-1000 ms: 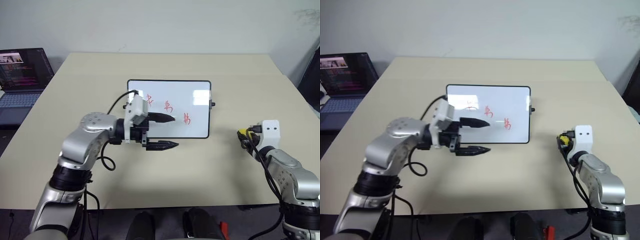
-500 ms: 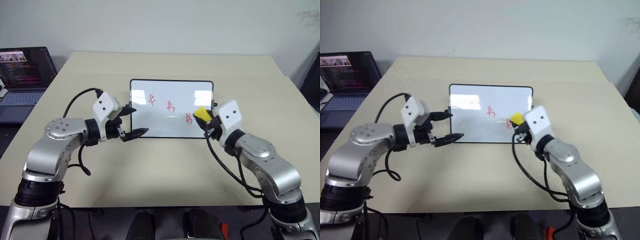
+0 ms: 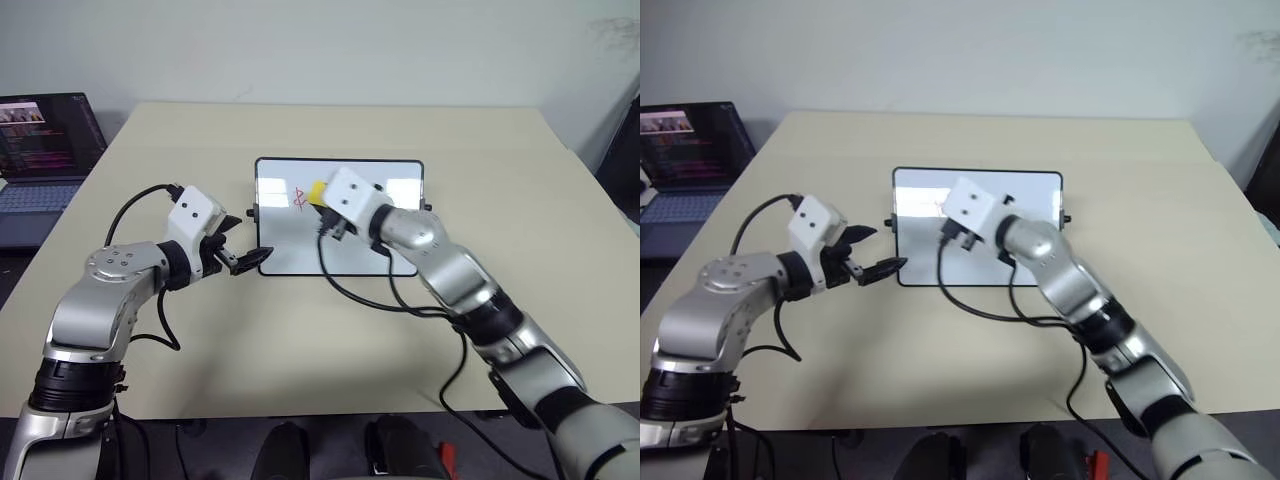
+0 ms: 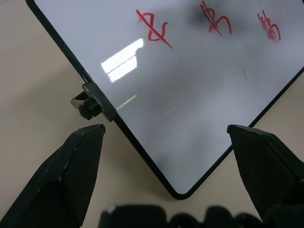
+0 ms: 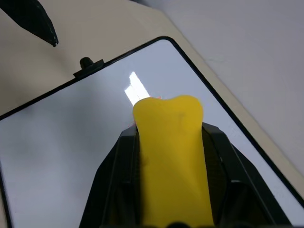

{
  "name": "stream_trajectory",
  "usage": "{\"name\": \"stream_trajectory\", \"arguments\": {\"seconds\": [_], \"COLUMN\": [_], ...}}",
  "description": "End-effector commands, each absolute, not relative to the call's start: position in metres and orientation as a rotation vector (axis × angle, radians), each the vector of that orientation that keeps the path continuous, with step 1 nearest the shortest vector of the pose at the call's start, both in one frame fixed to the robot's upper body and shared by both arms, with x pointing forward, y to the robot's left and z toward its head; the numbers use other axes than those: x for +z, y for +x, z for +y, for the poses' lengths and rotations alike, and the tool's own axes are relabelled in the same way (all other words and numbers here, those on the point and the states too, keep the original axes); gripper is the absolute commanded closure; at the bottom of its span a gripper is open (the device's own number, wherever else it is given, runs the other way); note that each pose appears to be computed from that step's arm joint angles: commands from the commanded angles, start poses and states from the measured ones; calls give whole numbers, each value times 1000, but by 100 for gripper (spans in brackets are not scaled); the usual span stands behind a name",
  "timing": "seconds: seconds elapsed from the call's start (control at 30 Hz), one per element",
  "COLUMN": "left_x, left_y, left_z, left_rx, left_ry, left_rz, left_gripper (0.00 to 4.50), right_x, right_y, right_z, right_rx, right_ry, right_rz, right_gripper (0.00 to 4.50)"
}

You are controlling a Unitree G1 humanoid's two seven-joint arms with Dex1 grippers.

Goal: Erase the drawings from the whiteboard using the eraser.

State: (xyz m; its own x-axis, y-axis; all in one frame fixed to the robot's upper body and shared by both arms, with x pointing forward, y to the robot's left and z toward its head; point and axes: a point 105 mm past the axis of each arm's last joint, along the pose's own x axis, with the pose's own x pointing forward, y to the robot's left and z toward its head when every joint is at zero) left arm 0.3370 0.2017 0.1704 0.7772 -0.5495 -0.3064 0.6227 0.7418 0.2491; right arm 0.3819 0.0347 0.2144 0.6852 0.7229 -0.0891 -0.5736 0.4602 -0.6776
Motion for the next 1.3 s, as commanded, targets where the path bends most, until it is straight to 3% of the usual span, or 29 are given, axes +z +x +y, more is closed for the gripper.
{"name": "stream_trajectory", "arguments": {"seconds": [0.03,0.23,0.57,0.87,1.17,1.3], "left_x": [181,182,187,184,184,184], "left_y": [340,341,345,346,346,346], "left_z": [200,194,188,179,177,176], "left_rx": [-638,-660,-677,-714,-725,-728], "left_ry": [369,377,389,383,379,380], "left_rz": [176,168,142,143,142,140], "left_gripper": [0,0,0,0,0,0], "right_x": [229,224,172,210,149,153], "right_y": [395,411,423,438,426,427], "right_z": [49,64,40,37,23,23], "right_rx": [795,805,862,718,888,872], "right_ry": [-817,-895,-1053,-1064,-1195,-1222], "right_rz": [-297,-292,-78,-196,7,-9], "right_gripper": [317,317,317,317,317,317]}}
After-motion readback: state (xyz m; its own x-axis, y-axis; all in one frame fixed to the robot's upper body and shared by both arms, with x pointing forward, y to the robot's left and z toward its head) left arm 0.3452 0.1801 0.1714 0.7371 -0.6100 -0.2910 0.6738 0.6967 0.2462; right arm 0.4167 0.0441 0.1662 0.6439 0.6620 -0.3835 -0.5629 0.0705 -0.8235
